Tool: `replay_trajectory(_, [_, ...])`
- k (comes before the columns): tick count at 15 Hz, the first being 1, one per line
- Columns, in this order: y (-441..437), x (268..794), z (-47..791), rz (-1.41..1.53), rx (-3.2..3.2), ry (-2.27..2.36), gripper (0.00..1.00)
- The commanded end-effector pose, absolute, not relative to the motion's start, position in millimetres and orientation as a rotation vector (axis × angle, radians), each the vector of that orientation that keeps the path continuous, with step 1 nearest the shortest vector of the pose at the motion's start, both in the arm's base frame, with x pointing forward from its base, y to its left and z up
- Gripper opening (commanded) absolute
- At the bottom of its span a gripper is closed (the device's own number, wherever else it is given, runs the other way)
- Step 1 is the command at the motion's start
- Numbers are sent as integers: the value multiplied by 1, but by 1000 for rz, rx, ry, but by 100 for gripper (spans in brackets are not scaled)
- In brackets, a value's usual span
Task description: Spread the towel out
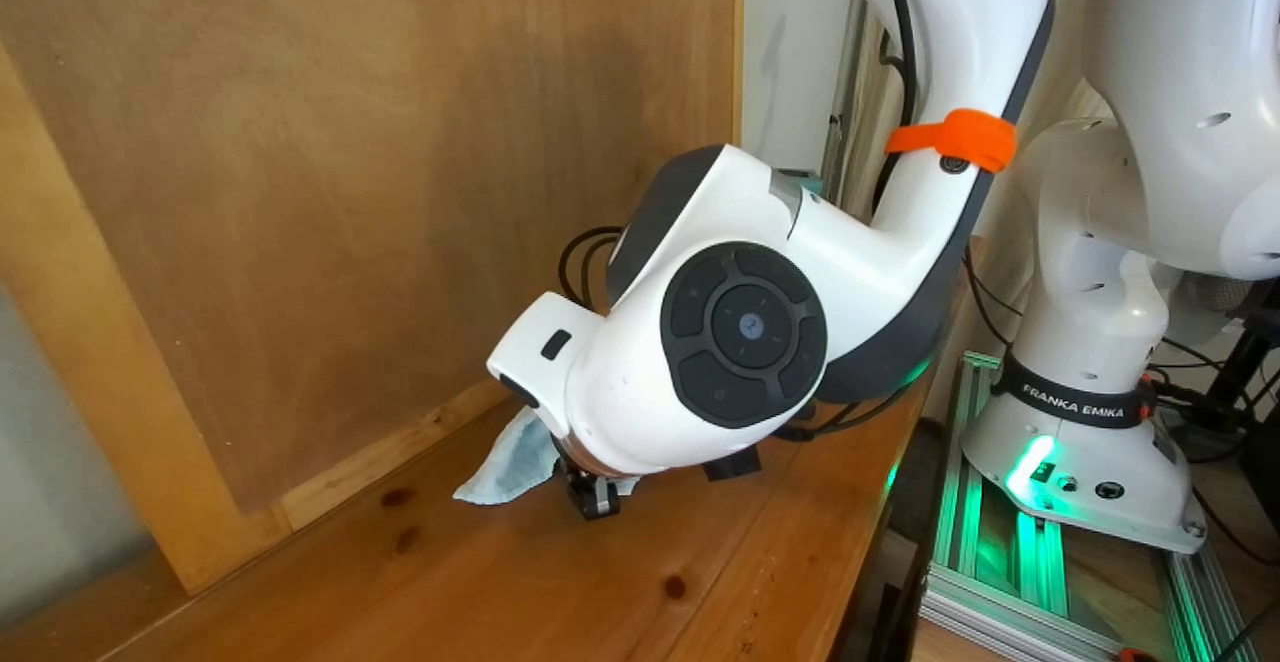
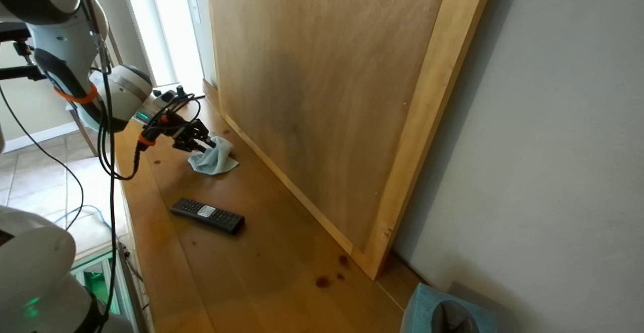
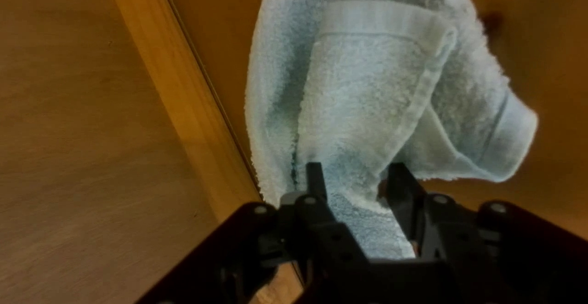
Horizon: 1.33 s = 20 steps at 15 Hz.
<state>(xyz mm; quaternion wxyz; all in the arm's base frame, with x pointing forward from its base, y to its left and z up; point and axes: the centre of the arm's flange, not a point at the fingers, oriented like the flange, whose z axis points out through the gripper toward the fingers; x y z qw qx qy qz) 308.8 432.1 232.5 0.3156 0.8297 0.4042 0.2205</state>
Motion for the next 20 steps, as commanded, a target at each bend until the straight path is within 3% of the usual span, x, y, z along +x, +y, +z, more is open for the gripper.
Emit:
replay_trajectory(1, [436, 320, 223, 603, 2189, 1070, 32])
replay_trajectory(2, [437, 321, 222, 602, 2189, 1071, 18])
replay_trajectory(3, [438, 321, 222, 601, 2188, 1072, 11])
replay_trajectory(6, [441, 320, 223, 598, 2188, 1075, 0])
replay_trajectory(20, [500, 274, 238, 652, 2127, 1564, 1])
